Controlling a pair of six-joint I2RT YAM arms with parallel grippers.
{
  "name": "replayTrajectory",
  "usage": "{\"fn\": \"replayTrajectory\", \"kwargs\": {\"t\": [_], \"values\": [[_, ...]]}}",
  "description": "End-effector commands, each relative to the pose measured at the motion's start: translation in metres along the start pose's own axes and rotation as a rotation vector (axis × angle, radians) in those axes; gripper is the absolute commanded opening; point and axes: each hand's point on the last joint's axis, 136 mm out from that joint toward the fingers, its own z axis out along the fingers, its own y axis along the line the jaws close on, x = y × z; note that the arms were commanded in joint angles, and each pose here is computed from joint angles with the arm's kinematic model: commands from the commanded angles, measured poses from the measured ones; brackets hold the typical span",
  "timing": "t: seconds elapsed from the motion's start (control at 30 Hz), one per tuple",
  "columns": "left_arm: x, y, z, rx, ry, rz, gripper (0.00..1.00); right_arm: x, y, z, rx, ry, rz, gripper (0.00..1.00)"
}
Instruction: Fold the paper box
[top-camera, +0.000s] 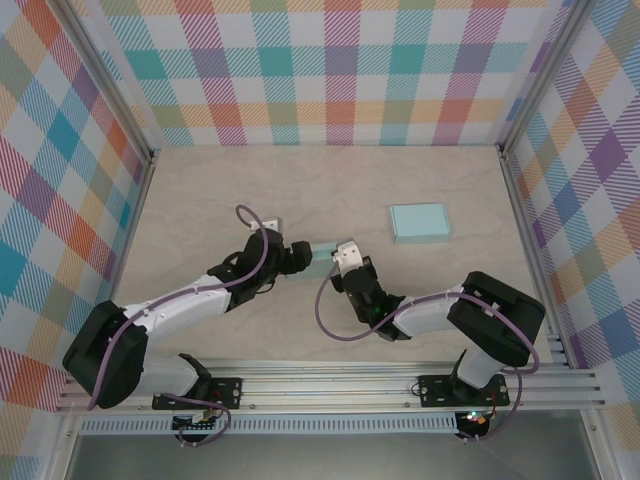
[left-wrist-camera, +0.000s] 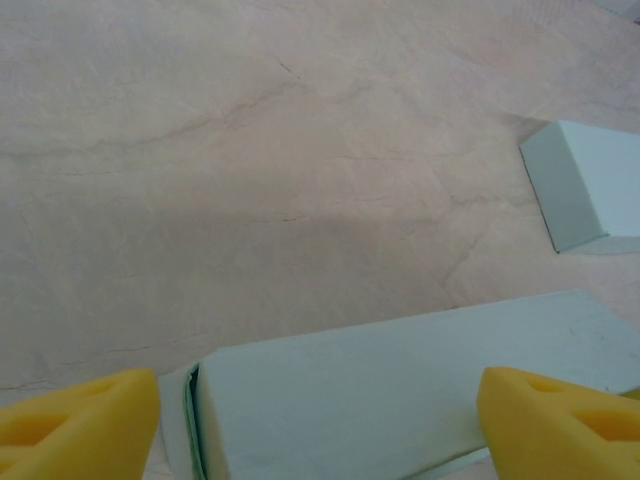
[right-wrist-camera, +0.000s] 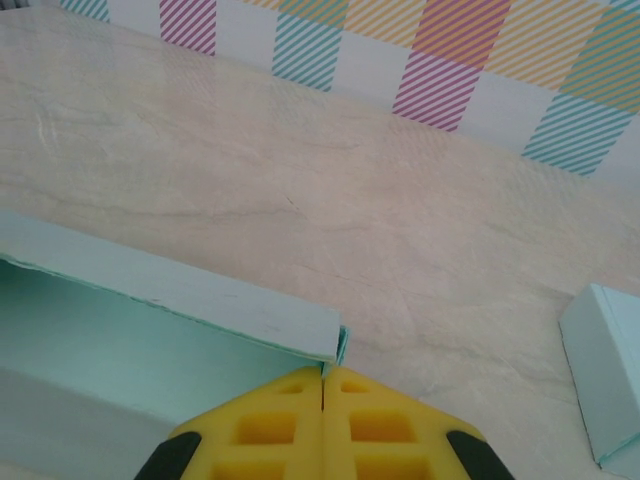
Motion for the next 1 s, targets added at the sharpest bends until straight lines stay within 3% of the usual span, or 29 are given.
{"fn": "replayTrajectory", "kwargs": {"t": [0.0,0.37,0.6,0.8,0.97], "values": [[0.014,0.018,0.009,-0.059,0.034,0.005,0.78,0.015,0.011,0.001,-0.035,0.058,-0.044,0.06],[0.045,0.037,0.028,-0.097,0.083,-0.019,0.62,-0.002,0.002,-0.02,-0.047,0.089,0.01,0.44],[0.058,0.043,0.028,-0.079,0.054,-0.043,0.54,-0.034,-0.018,-0.048,-0.059,0.118,0.209,0.55],[0.065,0.048,0.028,-0.11,0.044,-0.023,0.5,-0.042,-0.042,-0.053,0.027,0.265,0.376,0.65],[0.068,0.052,0.029,-0.124,0.038,-0.024,0.46,-0.042,-0.03,-0.046,-0.076,0.38,0.502,0.74]]}}
